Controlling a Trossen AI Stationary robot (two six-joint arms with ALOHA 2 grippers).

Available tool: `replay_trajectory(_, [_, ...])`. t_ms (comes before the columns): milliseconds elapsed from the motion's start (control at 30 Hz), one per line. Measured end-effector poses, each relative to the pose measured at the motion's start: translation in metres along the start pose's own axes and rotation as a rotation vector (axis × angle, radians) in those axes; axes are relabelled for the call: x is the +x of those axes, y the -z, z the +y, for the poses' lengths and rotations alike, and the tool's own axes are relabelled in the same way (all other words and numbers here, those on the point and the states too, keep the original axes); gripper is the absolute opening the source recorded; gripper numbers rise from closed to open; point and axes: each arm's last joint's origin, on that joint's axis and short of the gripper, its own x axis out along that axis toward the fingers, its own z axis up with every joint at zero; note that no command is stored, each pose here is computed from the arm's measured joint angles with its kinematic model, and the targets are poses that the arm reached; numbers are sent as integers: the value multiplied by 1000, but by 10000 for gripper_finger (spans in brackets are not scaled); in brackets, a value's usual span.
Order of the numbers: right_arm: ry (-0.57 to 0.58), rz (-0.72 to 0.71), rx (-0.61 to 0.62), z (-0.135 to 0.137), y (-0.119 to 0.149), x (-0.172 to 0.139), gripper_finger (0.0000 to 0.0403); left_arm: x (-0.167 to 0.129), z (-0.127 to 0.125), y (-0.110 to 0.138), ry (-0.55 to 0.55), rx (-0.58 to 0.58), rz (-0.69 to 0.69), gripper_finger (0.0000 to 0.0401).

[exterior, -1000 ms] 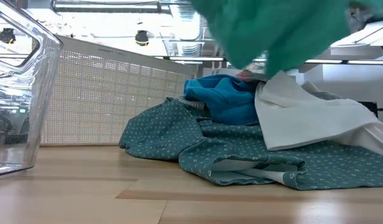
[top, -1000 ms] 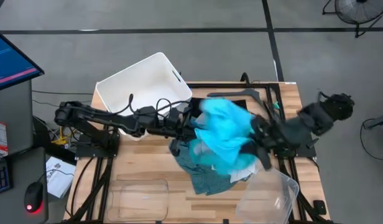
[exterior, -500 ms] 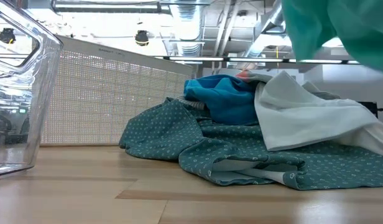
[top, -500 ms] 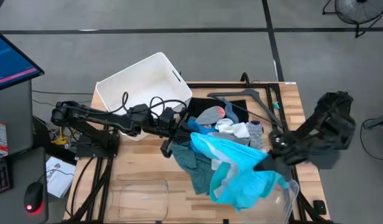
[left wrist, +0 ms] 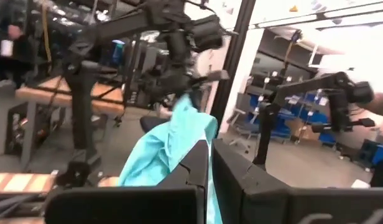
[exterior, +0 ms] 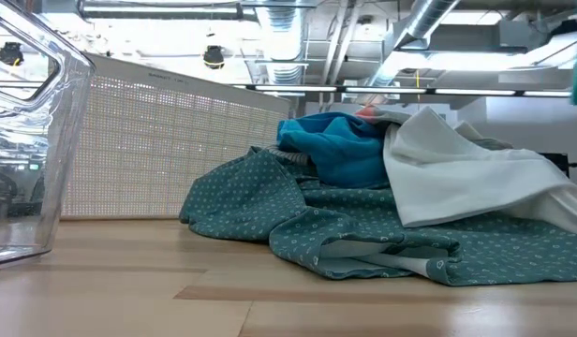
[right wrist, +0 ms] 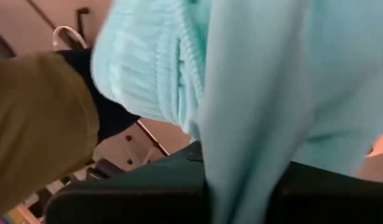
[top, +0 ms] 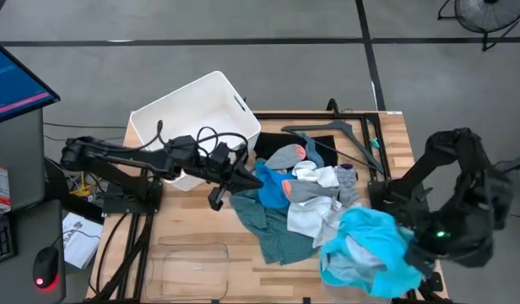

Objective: Pick & Place Cloths
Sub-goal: Put the green shorts into the right transparent bin

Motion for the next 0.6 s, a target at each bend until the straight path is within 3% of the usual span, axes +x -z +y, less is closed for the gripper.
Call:
replay_trajectory(267, [151, -58, -63, 19, 9, 45, 0, -14, -5, -18, -15, 16, -52, 4])
replay_trajectory(600, [382, -162, -189, 51, -18, 131, 0, -25, -11, -31, -13, 24, -97, 4])
